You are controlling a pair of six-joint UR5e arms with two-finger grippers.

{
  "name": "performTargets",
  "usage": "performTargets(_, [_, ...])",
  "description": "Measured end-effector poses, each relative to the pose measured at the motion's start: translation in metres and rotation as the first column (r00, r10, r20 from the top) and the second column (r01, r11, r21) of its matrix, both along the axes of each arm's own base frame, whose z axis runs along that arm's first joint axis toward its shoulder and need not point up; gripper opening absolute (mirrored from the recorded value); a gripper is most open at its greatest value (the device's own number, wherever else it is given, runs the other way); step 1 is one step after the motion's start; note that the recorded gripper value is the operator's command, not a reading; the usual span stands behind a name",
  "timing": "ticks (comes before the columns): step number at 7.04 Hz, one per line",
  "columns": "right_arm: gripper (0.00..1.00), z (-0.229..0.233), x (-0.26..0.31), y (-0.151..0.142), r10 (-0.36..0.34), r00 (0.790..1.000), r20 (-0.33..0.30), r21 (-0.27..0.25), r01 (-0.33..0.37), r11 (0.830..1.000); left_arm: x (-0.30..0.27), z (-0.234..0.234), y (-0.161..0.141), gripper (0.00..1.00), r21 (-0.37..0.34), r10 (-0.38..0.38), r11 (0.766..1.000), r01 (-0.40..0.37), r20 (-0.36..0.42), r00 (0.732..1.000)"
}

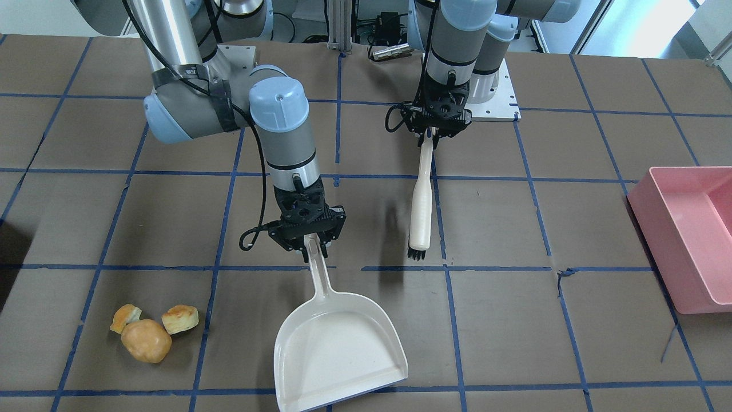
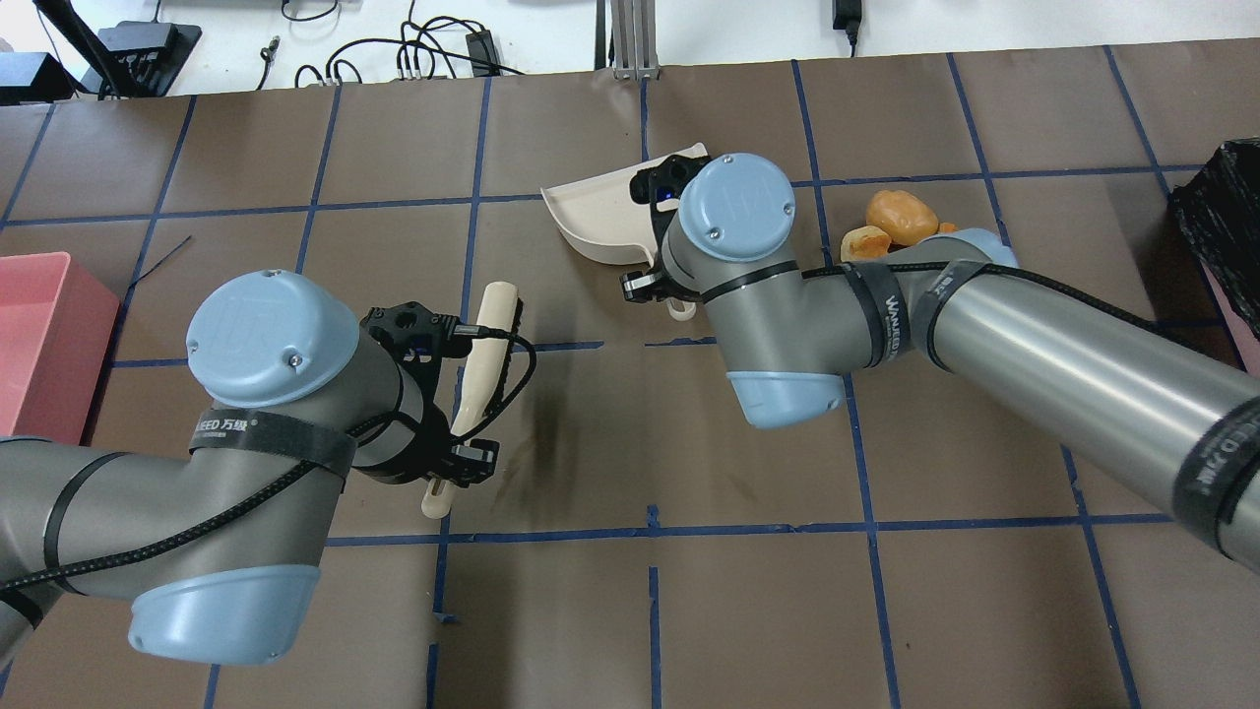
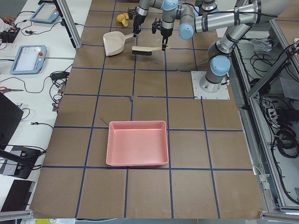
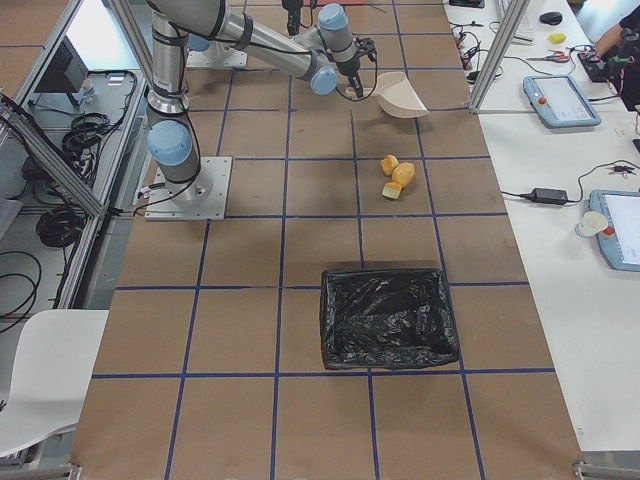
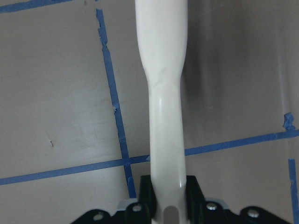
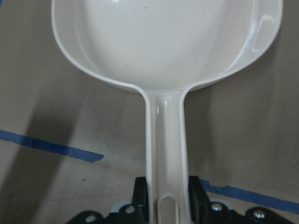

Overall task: Sweep and dump trash in nearest bin
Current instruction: 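Carry the dustpan beside the bread with the right gripper while left brings brush over, then sweep the bread pieces with the left-held brush toward the dustpan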

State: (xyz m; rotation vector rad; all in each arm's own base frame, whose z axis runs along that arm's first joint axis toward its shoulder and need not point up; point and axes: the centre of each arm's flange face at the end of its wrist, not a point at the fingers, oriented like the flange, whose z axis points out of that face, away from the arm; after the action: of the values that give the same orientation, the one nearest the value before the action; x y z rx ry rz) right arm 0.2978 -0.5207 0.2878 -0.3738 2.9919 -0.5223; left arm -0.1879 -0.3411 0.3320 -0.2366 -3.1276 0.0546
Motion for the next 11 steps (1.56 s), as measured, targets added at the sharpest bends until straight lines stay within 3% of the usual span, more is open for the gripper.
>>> performTargets(1, [0.00,0.041,-0.037,-0.017,0.010,1.000,-0.022,0.062,-0.009,0.998,0.000,0.004,-0.003,0.03,-0.004,0.001,1.000,-0.001,-0.001,1.000])
performTargets(3, [0.00,0.110,-0.133,-0.035,0.153,0.984,-0.090,0.166,-0.137,0.977,-0.003,0.016,-0.018,0.02,-0.012,0.036,0.999,-0.037,-0.028,0.999])
performTargets(4, [0.00,0.132,-0.187,-0.038,0.252,0.960,-0.125,0.209,-0.223,0.952,-0.007,0.024,-0.029,0.02,-0.010,0.071,0.997,-0.072,-0.057,0.996])
performTargets(5, [0.00,0.147,-0.247,-0.041,0.364,0.919,-0.151,0.244,-0.322,0.915,-0.014,0.030,-0.044,0.02,-0.004,0.099,0.995,-0.100,-0.081,0.992])
performTargets(6, [0.00,0.155,-0.303,-0.043,0.464,0.870,-0.168,0.260,-0.415,0.872,-0.026,0.033,-0.061,0.02,0.003,0.108,0.994,-0.108,-0.102,0.989])
performTargets(9, [0.00,0.152,-0.464,-0.061,0.709,0.679,-0.193,0.285,-0.652,0.702,-0.125,0.049,-0.124,0.02,-0.011,0.085,0.996,-0.087,-0.125,0.988])
performTargets(11, [0.00,0.133,-0.540,-0.090,0.830,0.523,-0.193,0.287,-0.779,0.558,-0.199,0.038,-0.161,0.02,-0.010,0.117,0.993,-0.120,-0.136,0.984])
